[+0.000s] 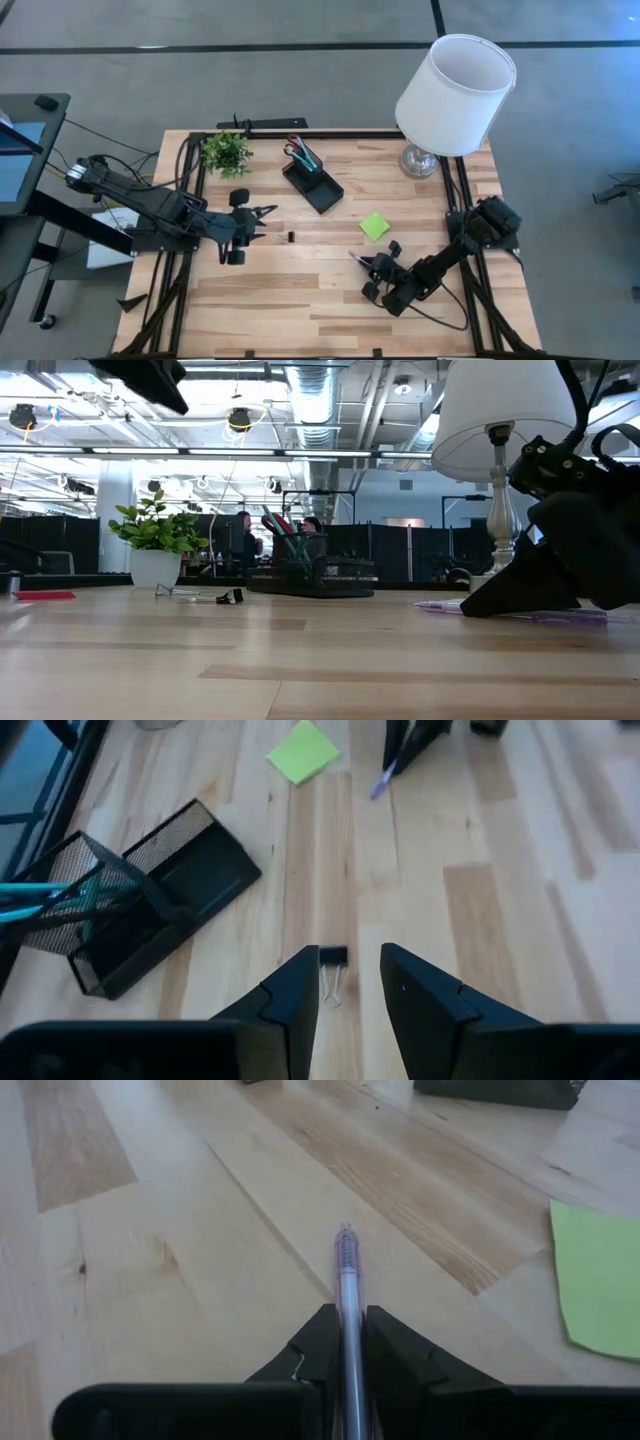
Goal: Pick and place office supplies into organizer
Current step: Put the violet pen into the desk organizer
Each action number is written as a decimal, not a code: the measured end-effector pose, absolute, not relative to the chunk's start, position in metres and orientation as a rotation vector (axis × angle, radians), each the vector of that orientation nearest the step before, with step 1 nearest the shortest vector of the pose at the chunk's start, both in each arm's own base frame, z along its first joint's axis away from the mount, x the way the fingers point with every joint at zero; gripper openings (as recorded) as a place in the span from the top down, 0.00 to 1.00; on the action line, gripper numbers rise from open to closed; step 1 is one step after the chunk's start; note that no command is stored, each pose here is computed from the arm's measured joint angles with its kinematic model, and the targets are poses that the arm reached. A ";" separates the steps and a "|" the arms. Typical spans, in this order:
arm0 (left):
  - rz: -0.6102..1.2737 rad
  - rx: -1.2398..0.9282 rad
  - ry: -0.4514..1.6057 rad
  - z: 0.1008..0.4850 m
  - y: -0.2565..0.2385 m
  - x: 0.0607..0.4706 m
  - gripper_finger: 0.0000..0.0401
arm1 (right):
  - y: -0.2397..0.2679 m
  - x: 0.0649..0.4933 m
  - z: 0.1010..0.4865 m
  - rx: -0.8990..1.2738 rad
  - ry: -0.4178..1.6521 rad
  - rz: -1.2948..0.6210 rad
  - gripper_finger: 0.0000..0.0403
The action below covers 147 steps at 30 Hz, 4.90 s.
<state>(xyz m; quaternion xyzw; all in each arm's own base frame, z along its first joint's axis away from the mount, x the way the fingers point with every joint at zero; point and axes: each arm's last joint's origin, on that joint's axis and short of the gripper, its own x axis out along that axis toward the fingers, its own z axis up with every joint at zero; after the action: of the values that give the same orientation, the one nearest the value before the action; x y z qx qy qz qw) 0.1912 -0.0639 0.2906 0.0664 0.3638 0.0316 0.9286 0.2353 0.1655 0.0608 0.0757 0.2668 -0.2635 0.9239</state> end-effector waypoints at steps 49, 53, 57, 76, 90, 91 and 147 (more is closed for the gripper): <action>-0.218 0.498 0.672 0.129 -0.069 0.431 0.52 | 0.162 0.250 0.086 0.117 0.461 -0.516 0.90; -0.199 0.477 0.665 0.130 -0.064 0.433 0.52 | 0.162 0.251 0.098 0.107 0.443 -0.495 0.90; -0.193 0.473 0.646 0.132 -0.063 0.434 0.52 | 0.162 0.251 0.101 0.099 0.442 -0.488 0.91; -0.180 0.491 0.614 0.135 -0.081 0.432 0.52 | 0.153 0.258 0.099 0.120 0.484 -0.482 0.90; -0.168 0.480 0.631 0.133 -0.081 0.432 0.70 | 0.154 0.262 0.103 0.122 0.459 -0.451 0.90; -0.163 0.482 0.633 0.133 -0.081 0.432 0.73 | 0.154 0.262 0.103 0.122 0.459 -0.451 0.90; 0.357 0.622 1.472 0.349 0.028 0.367 0.96 | 0.227 0.195 0.101 -0.060 0.303 -0.327 0.85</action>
<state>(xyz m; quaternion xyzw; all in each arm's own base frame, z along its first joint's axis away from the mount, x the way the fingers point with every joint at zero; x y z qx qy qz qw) 0.3673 0.0281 0.3493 0.2772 0.6564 0.1591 0.6834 0.1947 0.2274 0.1015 -0.0295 0.1502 -0.1621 0.9748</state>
